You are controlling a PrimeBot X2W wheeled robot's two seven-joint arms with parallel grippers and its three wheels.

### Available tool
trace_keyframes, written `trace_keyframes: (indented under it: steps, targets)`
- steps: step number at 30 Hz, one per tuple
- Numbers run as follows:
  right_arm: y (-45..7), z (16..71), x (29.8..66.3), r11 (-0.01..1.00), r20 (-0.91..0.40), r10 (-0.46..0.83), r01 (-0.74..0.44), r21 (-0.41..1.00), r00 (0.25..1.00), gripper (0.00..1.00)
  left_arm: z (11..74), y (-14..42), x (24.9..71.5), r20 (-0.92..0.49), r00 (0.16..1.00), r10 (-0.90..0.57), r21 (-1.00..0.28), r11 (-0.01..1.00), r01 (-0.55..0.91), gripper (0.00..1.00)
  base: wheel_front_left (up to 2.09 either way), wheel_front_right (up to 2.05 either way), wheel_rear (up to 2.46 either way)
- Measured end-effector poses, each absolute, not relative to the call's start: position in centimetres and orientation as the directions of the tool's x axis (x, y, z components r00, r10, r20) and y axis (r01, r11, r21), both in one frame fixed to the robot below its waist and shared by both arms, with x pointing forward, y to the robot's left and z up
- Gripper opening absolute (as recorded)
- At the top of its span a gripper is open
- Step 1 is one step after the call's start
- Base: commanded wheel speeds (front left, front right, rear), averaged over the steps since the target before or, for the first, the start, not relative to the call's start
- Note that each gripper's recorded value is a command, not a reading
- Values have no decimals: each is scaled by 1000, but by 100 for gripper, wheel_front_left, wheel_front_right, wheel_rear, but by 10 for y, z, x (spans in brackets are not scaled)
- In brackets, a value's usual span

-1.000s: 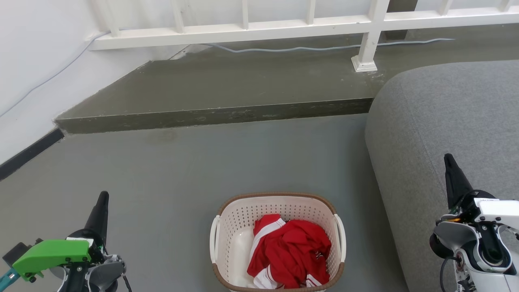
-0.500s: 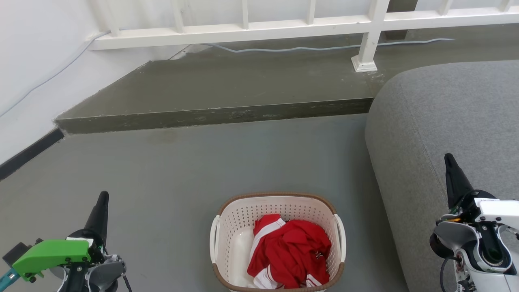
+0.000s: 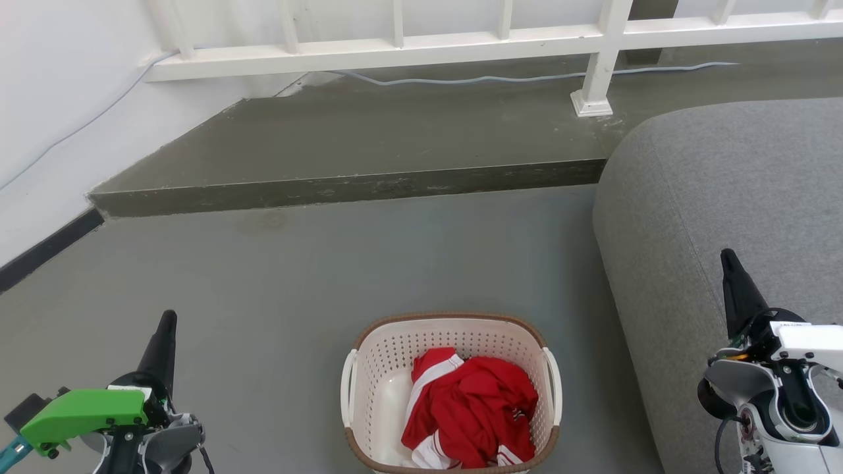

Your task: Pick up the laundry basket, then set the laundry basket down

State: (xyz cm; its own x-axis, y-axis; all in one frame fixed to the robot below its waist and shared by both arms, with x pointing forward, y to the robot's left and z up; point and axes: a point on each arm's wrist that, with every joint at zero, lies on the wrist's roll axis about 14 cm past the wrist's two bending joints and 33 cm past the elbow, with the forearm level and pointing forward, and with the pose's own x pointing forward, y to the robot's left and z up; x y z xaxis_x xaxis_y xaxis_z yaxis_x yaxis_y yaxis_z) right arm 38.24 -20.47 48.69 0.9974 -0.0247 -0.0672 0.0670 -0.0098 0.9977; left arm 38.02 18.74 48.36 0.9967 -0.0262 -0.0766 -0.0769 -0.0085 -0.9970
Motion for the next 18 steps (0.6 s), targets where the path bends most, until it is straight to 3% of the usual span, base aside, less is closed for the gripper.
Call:
trace_keyframes:
  steps: [18]
  targets:
    - [-205, 487, 382, -10, -66, -25, 65, 998, 998, 0, 484, 187, 380, -76, 997, -26, -997, -8, -77, 0, 0, 0, 0]
